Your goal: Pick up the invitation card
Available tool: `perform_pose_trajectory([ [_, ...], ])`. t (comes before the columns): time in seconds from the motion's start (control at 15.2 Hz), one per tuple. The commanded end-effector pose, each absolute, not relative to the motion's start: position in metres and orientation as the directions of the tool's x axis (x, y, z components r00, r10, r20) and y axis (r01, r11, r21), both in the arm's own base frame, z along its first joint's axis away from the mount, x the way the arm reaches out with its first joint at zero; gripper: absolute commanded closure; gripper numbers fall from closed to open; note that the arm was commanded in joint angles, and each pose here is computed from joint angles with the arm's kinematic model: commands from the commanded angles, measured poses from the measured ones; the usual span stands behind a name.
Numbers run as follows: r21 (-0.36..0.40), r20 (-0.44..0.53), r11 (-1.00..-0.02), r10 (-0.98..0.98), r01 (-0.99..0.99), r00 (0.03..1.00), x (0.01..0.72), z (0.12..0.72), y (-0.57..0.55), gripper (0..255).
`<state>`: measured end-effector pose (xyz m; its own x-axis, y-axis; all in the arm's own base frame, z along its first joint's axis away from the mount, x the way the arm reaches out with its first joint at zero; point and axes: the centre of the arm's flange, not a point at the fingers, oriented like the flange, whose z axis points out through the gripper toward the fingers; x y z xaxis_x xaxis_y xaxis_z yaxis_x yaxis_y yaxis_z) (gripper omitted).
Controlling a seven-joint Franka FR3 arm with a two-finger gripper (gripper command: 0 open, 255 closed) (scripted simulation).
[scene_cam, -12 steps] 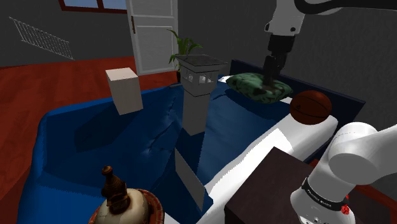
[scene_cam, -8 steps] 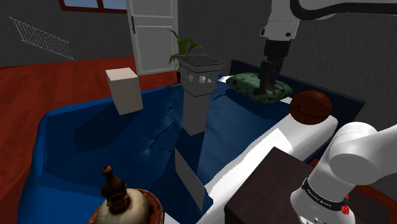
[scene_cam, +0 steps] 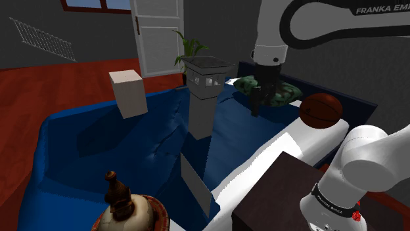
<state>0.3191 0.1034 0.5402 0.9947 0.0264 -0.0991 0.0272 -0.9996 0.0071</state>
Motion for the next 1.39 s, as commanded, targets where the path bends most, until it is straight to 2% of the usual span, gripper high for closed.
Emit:
perform_pose_trajectory([
  [0.0,0.008,-0.112,-1.0,0.022,0.023,0.993,0.321,0.527,0.128,0],
  [1.32,0.026,-0.237,-1.0,-0.005,0.001,0.972,0.325,0.381,0.351,0],
])
